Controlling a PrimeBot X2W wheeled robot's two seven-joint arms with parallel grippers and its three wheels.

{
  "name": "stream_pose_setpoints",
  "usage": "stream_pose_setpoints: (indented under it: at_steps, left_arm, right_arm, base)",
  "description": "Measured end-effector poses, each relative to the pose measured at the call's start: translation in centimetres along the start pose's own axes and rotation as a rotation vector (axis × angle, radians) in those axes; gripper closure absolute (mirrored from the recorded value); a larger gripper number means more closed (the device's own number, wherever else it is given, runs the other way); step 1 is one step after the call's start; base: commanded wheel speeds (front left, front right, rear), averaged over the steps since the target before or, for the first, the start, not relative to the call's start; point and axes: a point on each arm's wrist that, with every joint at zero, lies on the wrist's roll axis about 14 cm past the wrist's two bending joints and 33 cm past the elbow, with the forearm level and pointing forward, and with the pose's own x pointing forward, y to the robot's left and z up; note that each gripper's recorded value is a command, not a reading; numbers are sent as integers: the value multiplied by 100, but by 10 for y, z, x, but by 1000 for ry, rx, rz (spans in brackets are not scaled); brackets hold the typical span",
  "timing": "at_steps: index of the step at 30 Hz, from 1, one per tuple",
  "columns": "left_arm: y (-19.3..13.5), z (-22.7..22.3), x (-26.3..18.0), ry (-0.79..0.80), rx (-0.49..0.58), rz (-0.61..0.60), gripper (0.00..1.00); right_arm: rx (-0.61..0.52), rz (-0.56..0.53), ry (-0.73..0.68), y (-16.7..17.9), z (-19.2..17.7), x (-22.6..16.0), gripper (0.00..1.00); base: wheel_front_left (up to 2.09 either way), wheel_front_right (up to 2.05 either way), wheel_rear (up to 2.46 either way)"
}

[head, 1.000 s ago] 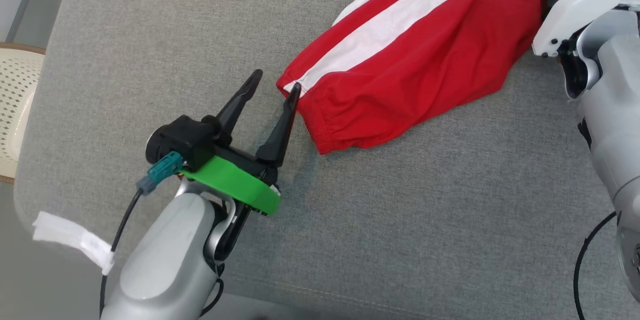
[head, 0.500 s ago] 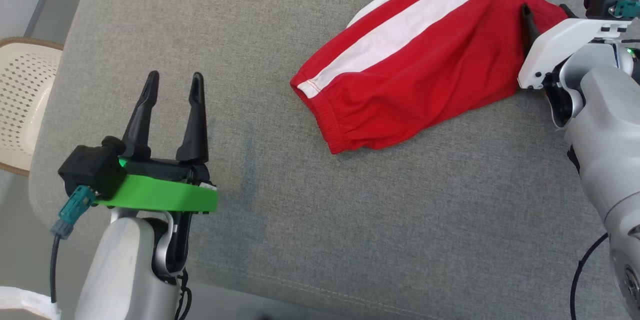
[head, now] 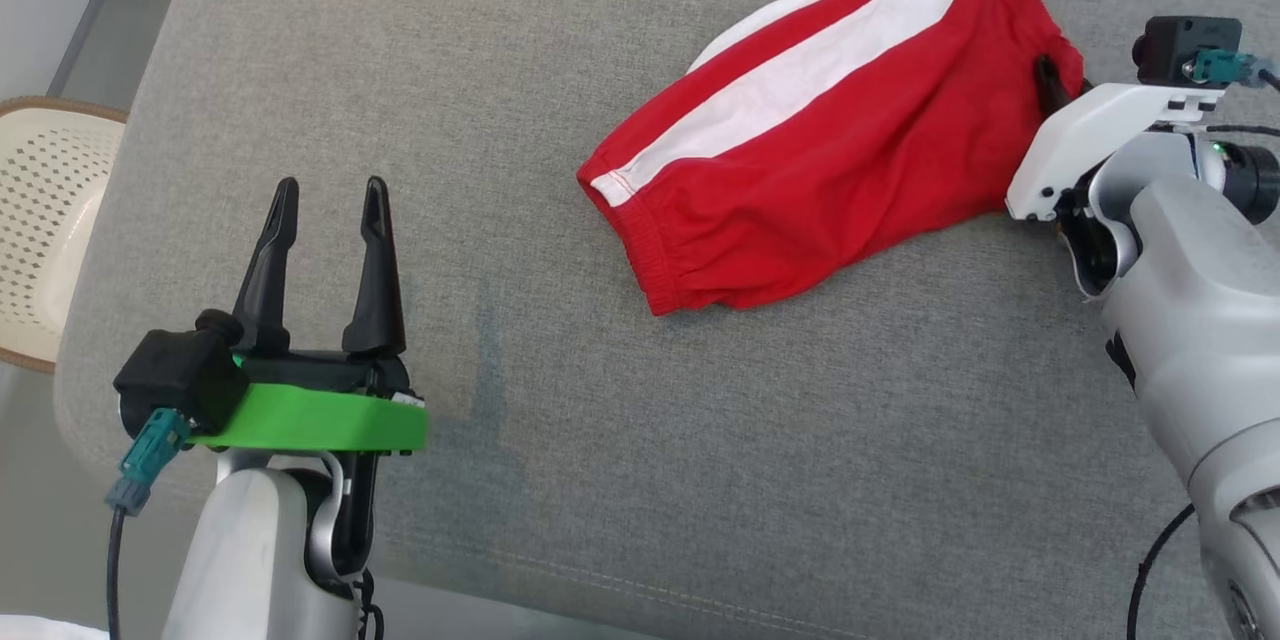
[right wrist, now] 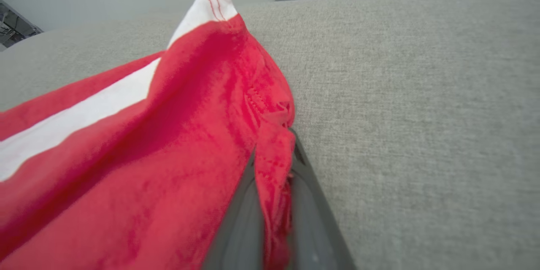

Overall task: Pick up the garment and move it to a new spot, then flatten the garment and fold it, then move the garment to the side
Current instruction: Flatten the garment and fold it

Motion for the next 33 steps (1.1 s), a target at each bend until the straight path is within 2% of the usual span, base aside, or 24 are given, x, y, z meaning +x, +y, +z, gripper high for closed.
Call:
stream_pose_setpoints:
  at_steps: [7, 25, 33]
  left_arm:
    - [-8, 1, -5, 0, 14, -28, 0]
    - [-51, 4, -12, -10, 8, -173, 0]
    - [-55, 2, -20, 2, 8, -189, 0]
  right_arm:
    - [40, -51, -62, -28, 3, -32, 100]
    - [180, -299, -181, -131, -6, -160, 100]
    - [211, -273, -238, -116, 3, -169, 100]
  base:
    - [0, 0, 0]
    - [0, 0, 0]
    - [0, 0, 0]
